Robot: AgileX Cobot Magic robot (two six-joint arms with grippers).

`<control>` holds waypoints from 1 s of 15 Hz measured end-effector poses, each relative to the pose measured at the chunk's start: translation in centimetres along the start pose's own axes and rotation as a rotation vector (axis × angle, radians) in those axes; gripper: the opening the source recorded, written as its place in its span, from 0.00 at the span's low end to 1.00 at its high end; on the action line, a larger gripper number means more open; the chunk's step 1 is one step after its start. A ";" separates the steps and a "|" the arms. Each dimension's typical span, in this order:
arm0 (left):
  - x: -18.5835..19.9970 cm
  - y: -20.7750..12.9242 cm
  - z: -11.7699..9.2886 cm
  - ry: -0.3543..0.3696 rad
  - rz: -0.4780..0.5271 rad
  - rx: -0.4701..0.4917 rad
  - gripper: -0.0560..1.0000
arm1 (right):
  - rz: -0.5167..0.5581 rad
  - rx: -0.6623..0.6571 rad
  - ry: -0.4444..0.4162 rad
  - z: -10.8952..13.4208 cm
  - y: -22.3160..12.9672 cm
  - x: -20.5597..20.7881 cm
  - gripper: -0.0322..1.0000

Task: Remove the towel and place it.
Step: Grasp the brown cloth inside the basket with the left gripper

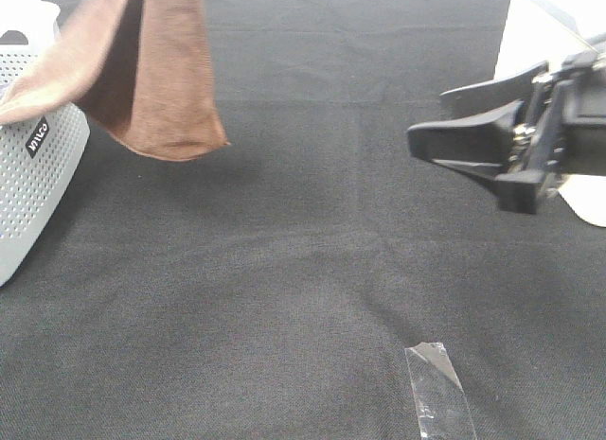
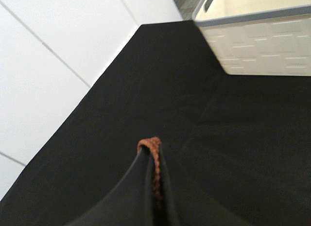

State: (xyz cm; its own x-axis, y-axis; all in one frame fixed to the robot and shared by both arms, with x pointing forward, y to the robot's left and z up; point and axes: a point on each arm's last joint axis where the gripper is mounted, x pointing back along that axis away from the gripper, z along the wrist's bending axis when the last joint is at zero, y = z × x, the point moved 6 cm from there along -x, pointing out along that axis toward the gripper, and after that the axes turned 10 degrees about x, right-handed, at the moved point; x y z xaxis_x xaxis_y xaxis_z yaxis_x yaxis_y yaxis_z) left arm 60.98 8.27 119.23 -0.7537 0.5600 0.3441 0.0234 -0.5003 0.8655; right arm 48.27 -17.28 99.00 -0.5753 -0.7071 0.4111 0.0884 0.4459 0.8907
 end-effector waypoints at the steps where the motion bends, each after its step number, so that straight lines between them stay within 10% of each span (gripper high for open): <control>1: 0.0 0.1 -0.2 -0.010 -0.009 0.000 0.05 | 0.006 0.024 0.006 0.0 -0.3 -0.3 0.57; 15: 0.0 0.2 -0.3 -0.021 -0.016 0.006 0.05 | 0.000 0.018 -0.007 -0.4 -0.4 -0.6 0.57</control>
State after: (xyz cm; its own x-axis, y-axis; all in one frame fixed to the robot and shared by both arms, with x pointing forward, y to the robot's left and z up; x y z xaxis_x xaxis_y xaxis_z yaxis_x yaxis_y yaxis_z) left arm 60.77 7.94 119.32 -0.7398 0.5819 0.3378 0.0158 -0.4869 0.8733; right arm 48.87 -17.27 98.48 -0.5808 -0.7034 0.4097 0.0741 0.4555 0.8871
